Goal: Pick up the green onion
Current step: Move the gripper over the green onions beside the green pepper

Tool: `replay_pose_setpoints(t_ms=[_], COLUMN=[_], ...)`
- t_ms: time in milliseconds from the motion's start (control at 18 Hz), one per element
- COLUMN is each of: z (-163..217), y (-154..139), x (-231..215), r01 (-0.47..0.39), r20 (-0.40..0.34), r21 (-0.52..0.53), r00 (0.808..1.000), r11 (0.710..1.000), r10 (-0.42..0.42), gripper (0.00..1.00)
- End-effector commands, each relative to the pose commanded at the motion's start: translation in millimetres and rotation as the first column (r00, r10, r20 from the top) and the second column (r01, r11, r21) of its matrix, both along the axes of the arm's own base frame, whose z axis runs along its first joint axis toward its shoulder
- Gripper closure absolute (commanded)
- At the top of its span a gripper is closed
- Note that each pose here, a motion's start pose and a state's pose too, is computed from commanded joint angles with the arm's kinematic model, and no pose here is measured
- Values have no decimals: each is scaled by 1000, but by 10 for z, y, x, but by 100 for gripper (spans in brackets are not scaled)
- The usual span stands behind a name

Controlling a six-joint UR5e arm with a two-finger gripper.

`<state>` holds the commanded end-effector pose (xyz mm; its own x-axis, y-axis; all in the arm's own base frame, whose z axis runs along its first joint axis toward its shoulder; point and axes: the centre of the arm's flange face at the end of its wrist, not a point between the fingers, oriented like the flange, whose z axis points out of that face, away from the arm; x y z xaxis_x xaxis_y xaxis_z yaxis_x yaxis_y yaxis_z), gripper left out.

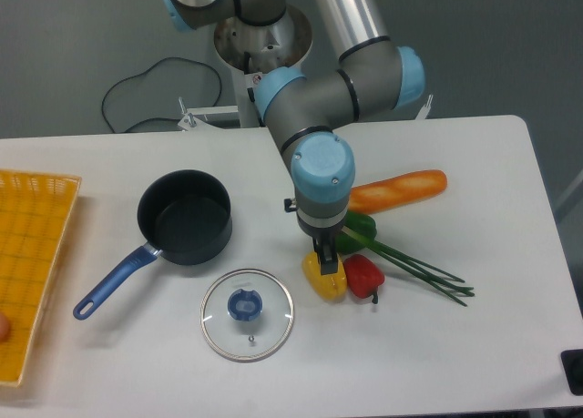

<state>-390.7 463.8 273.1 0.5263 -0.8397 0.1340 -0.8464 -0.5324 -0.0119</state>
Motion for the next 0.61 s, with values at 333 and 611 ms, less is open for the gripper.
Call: replay_pose_setpoints(t_ms=[333, 611], z=[1, -9], y=[-75, -336], x=[5, -105], r01=[70, 94], r20=[28, 60], r21=[14, 27], r00=[997, 994], r11=[997, 995], r10=[-71, -95], gripper=[4, 5])
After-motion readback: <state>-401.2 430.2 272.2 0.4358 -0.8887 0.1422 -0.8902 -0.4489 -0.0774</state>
